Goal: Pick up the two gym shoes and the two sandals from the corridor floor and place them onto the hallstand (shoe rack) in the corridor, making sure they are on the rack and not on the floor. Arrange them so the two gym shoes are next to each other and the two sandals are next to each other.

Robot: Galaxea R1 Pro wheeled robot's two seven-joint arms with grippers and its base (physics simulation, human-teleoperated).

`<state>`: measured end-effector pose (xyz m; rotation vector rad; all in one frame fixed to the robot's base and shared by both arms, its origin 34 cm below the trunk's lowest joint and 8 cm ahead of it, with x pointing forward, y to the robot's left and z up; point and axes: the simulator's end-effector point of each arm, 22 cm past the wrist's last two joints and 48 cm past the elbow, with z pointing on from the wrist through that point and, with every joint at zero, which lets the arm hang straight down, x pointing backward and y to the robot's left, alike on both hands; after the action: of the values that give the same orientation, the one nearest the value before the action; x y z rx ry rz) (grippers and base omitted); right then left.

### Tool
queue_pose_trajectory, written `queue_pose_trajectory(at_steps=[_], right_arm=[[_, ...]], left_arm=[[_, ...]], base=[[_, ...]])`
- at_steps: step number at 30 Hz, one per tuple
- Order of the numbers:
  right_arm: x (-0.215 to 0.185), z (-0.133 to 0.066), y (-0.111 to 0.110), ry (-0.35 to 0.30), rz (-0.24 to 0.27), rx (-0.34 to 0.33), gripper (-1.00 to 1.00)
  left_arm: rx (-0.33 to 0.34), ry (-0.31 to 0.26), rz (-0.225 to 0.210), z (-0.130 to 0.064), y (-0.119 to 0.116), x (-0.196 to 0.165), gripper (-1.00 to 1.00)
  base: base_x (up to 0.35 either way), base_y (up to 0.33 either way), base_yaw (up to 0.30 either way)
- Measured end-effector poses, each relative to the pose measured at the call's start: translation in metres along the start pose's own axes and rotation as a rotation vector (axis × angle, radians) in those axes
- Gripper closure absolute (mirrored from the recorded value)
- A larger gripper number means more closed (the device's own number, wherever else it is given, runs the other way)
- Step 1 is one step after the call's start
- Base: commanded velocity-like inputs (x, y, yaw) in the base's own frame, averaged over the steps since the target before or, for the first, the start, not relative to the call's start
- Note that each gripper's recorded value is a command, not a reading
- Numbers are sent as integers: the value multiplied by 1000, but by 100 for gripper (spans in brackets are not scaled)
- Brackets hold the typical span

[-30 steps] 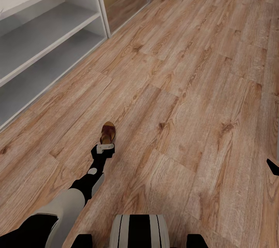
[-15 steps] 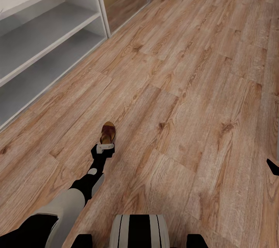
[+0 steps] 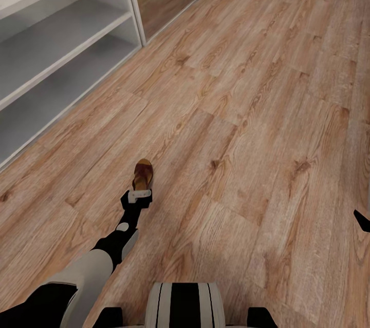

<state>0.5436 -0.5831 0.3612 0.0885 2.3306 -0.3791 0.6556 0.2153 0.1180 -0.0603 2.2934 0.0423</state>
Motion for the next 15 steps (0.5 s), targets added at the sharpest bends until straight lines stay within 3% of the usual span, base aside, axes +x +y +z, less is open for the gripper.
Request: queue_pose_trajectory(at_steps=[15], right_arm=[[10, 4, 1, 21, -7, 0, -100]], left_arm=[[-7, 30, 3, 1, 5, 19, -100]], base=[[0, 0, 0]])
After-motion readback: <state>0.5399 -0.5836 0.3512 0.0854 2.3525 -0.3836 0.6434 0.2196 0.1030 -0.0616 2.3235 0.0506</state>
